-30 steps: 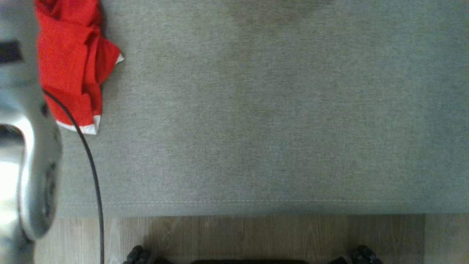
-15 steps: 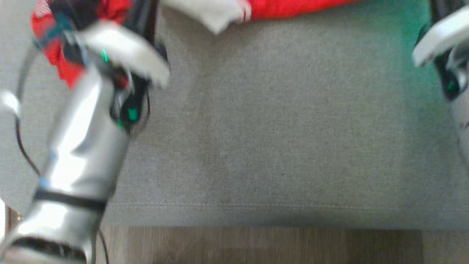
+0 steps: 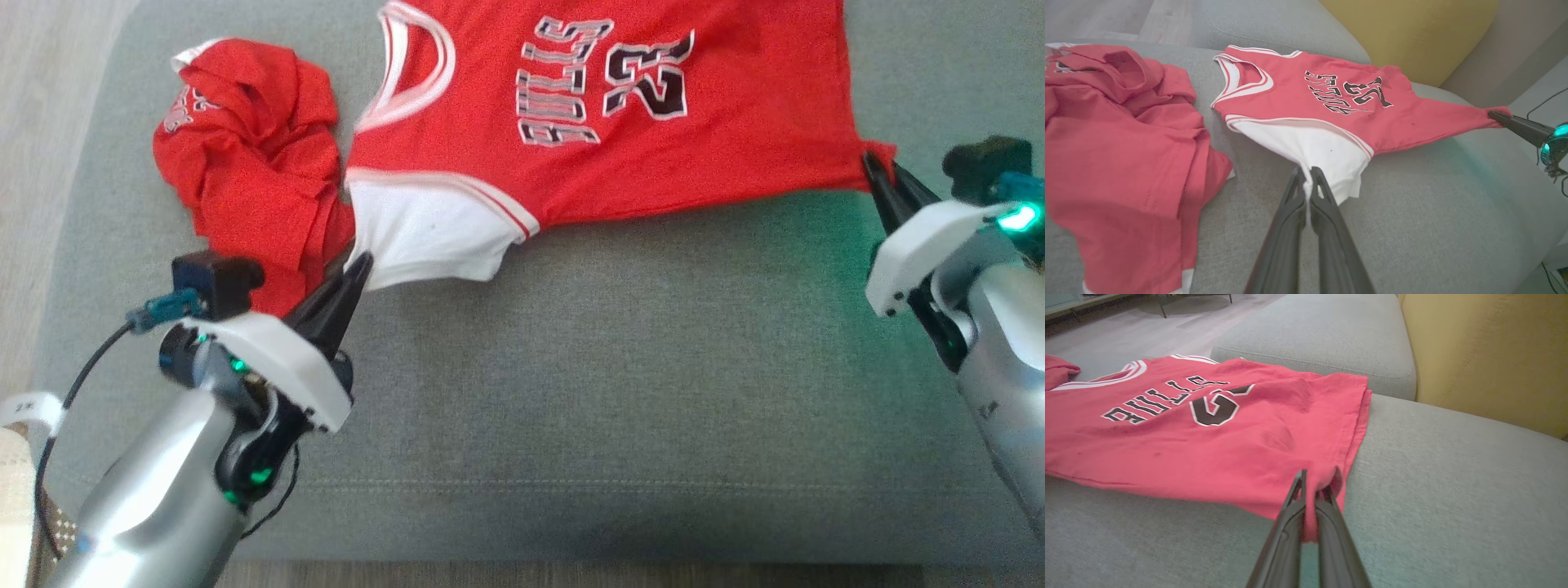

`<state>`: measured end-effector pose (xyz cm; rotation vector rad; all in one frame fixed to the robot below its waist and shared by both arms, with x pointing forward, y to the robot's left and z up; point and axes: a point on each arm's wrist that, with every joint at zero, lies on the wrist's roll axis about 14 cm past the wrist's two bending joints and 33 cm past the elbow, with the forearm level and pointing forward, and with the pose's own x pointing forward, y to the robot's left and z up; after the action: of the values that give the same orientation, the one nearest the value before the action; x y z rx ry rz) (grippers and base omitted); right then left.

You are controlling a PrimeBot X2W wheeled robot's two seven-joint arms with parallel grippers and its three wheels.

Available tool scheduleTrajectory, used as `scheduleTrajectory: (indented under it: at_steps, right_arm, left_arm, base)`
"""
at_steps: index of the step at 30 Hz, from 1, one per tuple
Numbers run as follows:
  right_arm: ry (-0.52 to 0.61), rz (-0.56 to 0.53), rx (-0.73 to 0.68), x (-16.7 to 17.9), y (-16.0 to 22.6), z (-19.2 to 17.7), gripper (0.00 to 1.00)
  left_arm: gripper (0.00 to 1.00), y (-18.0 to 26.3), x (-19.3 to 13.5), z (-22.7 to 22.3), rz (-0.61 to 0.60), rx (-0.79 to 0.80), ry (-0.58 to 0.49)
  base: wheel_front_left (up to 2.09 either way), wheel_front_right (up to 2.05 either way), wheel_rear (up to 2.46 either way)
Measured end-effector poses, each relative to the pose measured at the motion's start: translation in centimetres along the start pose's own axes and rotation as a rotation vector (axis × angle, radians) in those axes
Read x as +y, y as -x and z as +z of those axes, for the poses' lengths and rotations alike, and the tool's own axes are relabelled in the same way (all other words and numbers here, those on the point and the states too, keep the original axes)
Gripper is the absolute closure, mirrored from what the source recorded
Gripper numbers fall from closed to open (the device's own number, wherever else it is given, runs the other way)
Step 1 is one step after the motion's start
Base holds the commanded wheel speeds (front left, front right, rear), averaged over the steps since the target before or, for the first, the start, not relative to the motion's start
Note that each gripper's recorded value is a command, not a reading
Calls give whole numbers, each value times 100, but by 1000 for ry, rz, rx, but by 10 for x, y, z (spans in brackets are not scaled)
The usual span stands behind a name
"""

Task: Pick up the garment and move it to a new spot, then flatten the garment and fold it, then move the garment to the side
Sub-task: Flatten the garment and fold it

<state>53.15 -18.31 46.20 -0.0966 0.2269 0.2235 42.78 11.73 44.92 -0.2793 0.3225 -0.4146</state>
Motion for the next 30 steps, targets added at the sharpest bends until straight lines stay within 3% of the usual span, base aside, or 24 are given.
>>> scheduleTrajectory:
  at_steps: [16, 30]
  right_arm:
    - [69, -43, 225, -27, 25, -42, 100]
    - [42, 15, 528, -33, 87, -80, 100]
  left_arm:
    - [100, 34, -30, -29, -124, 154, -27]
    - [100, 68, -48, -50, -189, 257, -4]
  base:
    - [0, 0, 0]
    - [0, 0, 0]
